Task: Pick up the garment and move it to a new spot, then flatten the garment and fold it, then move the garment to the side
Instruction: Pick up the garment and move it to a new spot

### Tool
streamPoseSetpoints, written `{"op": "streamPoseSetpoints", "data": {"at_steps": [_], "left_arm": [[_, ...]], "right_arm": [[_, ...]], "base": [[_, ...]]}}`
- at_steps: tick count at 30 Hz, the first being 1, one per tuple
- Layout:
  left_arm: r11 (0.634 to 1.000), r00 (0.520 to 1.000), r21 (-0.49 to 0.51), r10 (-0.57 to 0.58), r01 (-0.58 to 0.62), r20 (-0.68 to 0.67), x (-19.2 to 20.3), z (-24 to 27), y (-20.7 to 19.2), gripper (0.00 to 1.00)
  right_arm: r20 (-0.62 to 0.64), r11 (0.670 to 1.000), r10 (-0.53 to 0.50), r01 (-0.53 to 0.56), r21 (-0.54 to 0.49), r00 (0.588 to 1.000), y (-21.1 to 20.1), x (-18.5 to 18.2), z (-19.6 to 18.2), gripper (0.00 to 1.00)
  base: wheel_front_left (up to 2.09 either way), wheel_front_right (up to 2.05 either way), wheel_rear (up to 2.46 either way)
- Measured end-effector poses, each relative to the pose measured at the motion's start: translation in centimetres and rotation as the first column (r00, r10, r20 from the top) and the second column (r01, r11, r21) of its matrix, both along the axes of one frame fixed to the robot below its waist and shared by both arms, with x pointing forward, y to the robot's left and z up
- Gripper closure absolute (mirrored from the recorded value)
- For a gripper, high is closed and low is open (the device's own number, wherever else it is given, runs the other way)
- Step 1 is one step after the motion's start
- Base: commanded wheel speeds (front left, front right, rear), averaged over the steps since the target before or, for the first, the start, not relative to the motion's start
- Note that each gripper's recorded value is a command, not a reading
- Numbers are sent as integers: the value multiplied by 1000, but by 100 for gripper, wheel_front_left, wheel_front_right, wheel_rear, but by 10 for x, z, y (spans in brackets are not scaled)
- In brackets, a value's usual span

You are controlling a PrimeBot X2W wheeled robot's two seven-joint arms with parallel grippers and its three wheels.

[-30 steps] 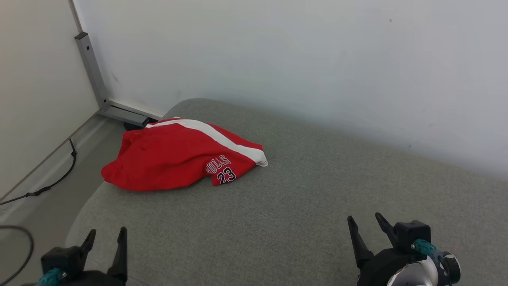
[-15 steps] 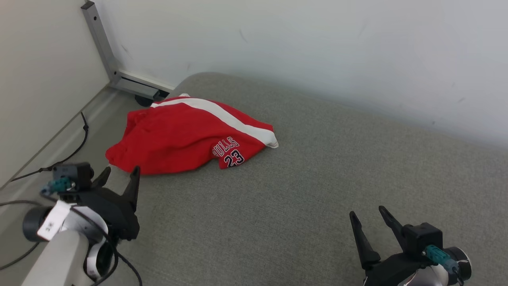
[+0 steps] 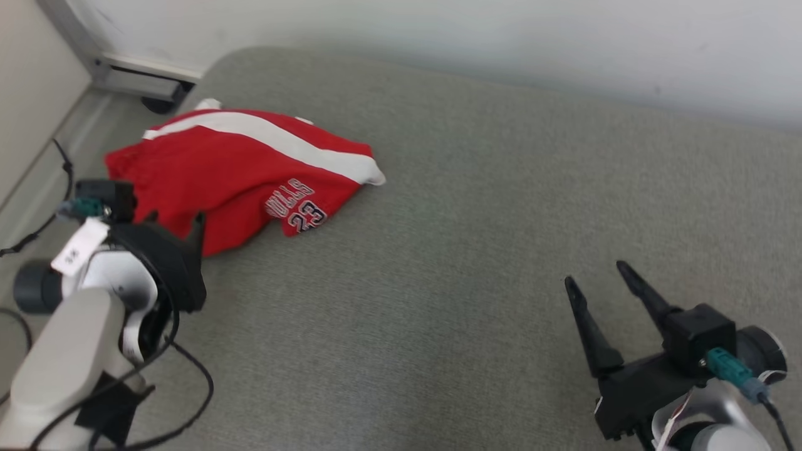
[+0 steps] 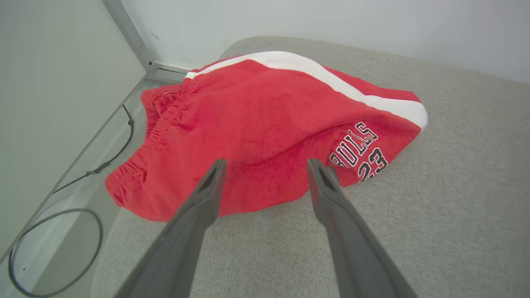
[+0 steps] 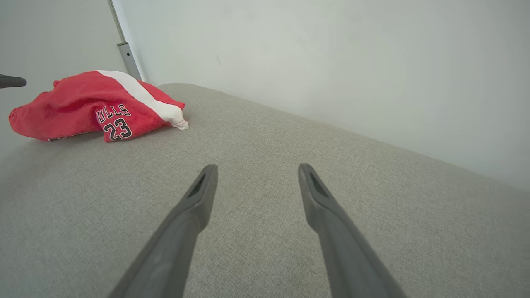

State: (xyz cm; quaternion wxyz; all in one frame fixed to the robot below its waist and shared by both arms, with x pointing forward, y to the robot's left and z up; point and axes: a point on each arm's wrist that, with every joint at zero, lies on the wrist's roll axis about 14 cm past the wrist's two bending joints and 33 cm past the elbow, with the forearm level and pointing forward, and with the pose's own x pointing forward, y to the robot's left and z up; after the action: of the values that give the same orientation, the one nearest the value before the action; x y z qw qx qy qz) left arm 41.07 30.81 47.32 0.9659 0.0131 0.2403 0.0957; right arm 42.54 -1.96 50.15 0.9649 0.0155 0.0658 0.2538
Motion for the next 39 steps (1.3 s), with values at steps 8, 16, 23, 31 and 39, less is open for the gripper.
{"op": "streamPoseSetpoints", "data": {"at_steps": [8, 16, 23, 31, 39], "left_arm": [[996, 997, 72, -51, 56, -65, 54, -14, -10, 0], [989, 983, 94, -98, 114, -155, 96, -49, -31, 0], [986, 962, 124, -79, 114, -261, 98, -88, -28, 100], [989, 982, 115, -72, 93, -176, 105, -64, -33, 100], [991, 991, 50, -123, 121, 48, 123, -5, -68, 100]], "right_arm": [[-15, 998, -66, 65, -15, 998, -28, 26, -7, 0], [-62, 992, -126, 124, -37, 990, -52, 51, -32, 0], [-122, 988, -152, 145, -61, 981, -60, 59, -58, 0], [-107, 987, -155, 149, -60, 982, -58, 60, -49, 0], [-89, 984, -178, 176, -34, 980, -60, 55, -35, 0]], "base": [[0, 0, 0], [0, 0, 0], [0, 0, 0], [0, 0, 0], [0, 0, 0]]}}
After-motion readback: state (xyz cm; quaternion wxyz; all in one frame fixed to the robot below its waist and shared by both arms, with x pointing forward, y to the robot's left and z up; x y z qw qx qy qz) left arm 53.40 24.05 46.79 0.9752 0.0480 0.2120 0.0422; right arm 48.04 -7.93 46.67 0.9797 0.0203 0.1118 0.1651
